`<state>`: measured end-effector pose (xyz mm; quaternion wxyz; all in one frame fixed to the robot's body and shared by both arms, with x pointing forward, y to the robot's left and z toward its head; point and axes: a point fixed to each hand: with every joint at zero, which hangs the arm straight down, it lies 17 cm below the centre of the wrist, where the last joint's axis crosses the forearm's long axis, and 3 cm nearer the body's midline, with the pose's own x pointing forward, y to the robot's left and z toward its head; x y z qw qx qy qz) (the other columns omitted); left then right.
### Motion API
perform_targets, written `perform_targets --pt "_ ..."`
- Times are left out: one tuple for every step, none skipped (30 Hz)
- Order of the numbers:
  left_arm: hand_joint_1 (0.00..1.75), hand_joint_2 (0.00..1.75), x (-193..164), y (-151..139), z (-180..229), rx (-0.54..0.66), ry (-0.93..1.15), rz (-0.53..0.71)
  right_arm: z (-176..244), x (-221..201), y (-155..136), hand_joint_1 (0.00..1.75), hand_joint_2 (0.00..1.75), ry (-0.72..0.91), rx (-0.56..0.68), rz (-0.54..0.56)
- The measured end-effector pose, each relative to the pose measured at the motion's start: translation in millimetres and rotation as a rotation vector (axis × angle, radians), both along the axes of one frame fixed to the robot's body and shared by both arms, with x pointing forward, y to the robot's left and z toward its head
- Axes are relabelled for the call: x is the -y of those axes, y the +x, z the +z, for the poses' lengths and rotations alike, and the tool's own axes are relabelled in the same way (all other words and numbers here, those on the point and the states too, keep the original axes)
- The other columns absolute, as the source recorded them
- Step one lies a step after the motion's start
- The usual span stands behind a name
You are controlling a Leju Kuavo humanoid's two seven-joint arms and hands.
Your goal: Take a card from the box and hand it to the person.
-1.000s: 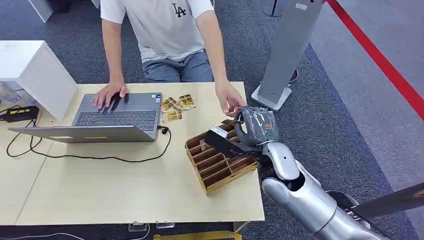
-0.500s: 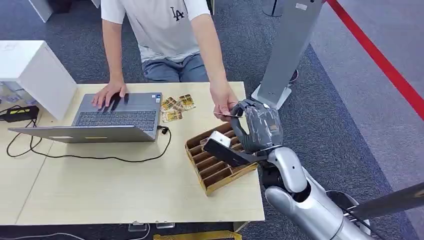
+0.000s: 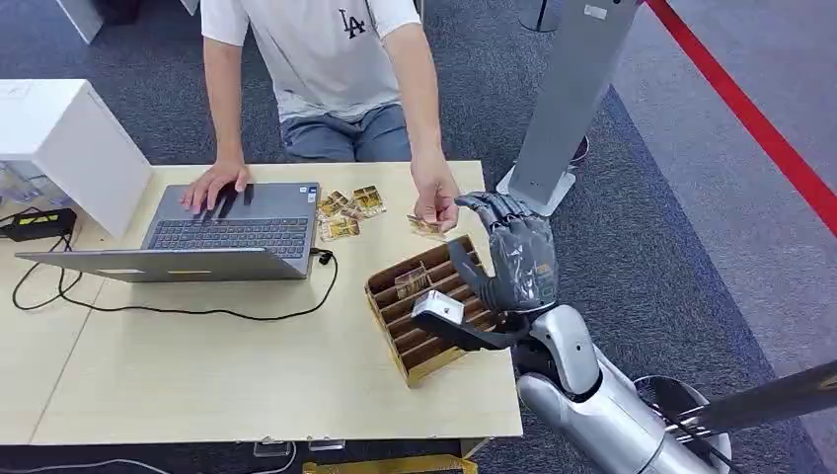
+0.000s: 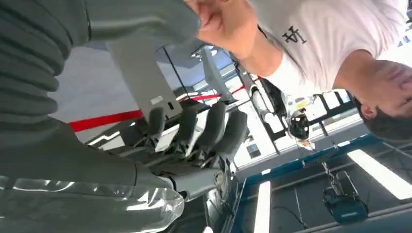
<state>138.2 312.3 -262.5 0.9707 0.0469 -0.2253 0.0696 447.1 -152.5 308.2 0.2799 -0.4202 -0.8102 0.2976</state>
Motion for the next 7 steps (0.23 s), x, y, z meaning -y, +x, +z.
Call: perform_targets --pt "0.00 0.00 -0.1 0.8 0.4 0.005 0.000 0.001 -1.0 -1.0 -1.5 0.00 1.75 0.023 -0.001 0.022" --pt "0.00 0.00 -0.3 1.1 0.5 0.007 0.000 0.003 -1.7 -1.6 -2.6 0.00 1.75 0.058 -0.008 0.053" --pt "0.00 0.00 -0.5 1.2 0.6 0.007 0.000 0.006 -2.6 -2.5 -2.7 0.00 1.75 0.100 -0.022 0.086" --pt "0.00 0.00 -0.6 1.2 0.6 0.008 0.000 0.007 -3.9 -2.6 -2.2 0.00 1.75 0.134 -0.036 0.109" --pt "0.00 0.00 -0.7 1.2 0.6 0.007 0.000 0.010 -8.4 -3.3 -0.4 0.00 1.75 0.186 -0.068 0.145" --pt "0.00 0.00 -0.9 1.1 0.6 0.007 0.000 0.011 -11.0 -3.9 0.2 0.00 1.75 0.205 -0.082 0.157" --pt "0.00 0.00 -1.2 1.1 0.5 0.007 0.001 0.012 -14.1 -5.0 1.2 0.00 1.75 0.230 -0.105 0.174"
